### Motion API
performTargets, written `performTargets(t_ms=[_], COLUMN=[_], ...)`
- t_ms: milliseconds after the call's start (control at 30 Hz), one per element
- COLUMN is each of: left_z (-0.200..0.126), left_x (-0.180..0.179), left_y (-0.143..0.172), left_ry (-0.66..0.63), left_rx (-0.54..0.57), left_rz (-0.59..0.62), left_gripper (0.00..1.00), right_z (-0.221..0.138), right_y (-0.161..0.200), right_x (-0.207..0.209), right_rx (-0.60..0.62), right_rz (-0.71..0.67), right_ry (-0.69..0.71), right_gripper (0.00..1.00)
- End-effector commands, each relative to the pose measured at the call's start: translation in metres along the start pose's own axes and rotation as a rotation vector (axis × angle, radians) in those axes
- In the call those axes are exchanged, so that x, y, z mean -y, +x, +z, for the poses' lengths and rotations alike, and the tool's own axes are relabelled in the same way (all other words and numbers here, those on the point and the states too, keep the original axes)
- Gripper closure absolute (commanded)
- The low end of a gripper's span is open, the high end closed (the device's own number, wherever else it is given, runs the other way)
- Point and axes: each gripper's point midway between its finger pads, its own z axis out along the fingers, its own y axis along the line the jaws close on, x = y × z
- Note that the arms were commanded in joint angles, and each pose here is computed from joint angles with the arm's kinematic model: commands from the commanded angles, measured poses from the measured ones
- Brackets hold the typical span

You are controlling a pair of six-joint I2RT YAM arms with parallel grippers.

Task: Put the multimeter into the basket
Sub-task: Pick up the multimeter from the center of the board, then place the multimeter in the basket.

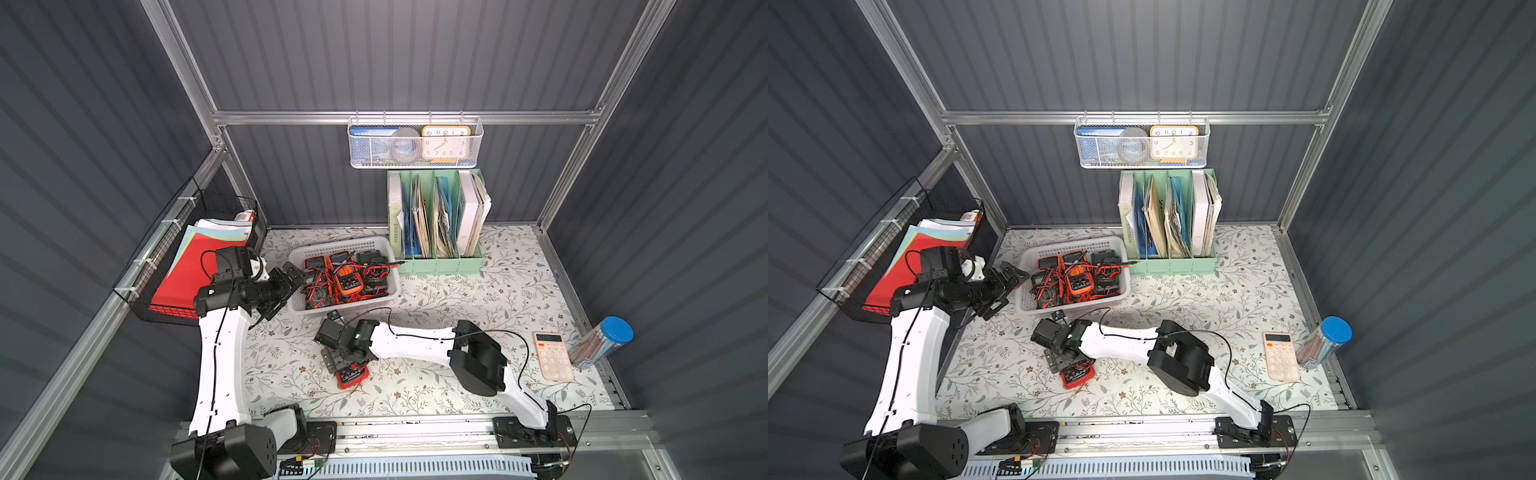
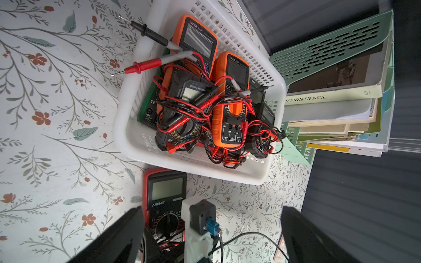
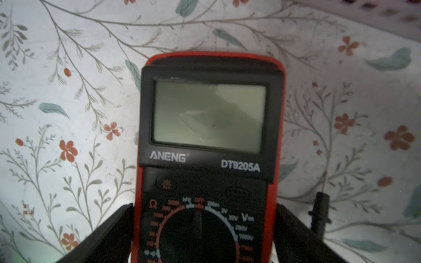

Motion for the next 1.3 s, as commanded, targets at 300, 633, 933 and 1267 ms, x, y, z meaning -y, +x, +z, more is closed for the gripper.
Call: performTargets(t_ms=[300, 633, 933, 1267], left_z=[0.002, 0.004, 0.007, 0.008], left_x=[-0.001, -0.001, -0.002, -0.005], left_y=[-0.001, -0.004, -0.006, -0.008], left_ry=[0.001, -0.004, -0.007, -0.02], left_rx=[-0.006, -0.005, -0.007, 0.006], left_rz=[0.011, 0.013, 0.012, 0.013], left_gripper=[0.01, 0.01, 0.01, 0.01], right_z=[-0.057, -0.107, -0.148, -0.151], right_y=[-0.013, -0.041, -0.085, -0.179], right_x=[0.027, 0.032, 0.045, 0.078], right_rx=[0.067, 0.18, 0.314, 0.428], right_rz=[0.044, 0.086, 0.139, 0.173], right_ry=[0.013, -0.033, -0.09, -0.057], right_gripper=[0.38, 0.39, 0.39, 0.39])
